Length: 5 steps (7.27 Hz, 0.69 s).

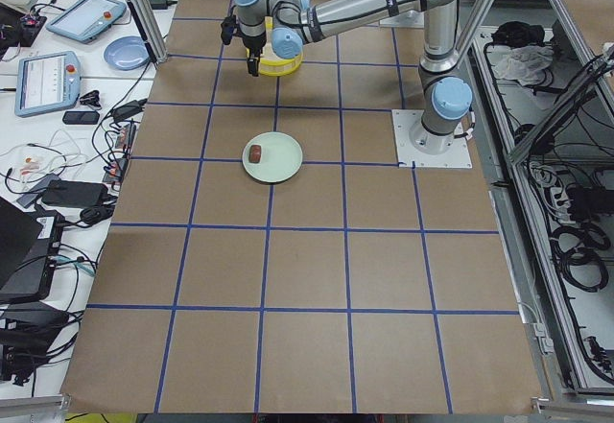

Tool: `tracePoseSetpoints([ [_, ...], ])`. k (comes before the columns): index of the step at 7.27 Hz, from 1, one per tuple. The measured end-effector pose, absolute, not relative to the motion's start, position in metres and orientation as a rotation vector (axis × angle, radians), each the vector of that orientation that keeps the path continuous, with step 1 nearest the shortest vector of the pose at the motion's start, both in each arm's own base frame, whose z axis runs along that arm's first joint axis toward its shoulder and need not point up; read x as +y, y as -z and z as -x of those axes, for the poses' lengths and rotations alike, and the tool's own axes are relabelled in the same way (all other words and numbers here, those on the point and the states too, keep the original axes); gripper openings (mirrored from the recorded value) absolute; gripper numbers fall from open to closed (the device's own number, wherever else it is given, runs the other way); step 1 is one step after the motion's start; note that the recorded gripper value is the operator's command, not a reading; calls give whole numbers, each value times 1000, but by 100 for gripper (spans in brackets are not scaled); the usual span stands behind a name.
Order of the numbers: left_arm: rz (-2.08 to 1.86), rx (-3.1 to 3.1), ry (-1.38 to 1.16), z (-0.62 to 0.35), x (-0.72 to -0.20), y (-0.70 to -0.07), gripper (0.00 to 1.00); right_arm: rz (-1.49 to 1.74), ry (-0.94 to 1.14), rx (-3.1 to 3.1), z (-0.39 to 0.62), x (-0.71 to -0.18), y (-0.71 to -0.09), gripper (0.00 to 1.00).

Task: Place buns in different layers of steamer
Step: 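Restack the top tier with the right gripper while the left gripper reaches the brown bun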

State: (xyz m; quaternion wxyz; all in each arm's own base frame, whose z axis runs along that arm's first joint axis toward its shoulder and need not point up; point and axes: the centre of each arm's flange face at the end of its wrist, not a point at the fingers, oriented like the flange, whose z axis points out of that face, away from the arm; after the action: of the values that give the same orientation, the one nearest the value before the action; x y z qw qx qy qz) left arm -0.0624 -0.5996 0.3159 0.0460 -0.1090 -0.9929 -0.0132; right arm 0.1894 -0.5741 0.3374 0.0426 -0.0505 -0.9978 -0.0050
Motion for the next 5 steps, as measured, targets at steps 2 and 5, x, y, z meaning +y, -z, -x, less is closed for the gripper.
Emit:
tracePoseSetpoints([
  [2,510,-3034,166,-33,-591,-290,100,185,-3,-3049,-228,-573,-315,0],
  [5,574,-3040,206,-85,-595,-248,100,174,20,-3045,-238,-573,-301,0],
])
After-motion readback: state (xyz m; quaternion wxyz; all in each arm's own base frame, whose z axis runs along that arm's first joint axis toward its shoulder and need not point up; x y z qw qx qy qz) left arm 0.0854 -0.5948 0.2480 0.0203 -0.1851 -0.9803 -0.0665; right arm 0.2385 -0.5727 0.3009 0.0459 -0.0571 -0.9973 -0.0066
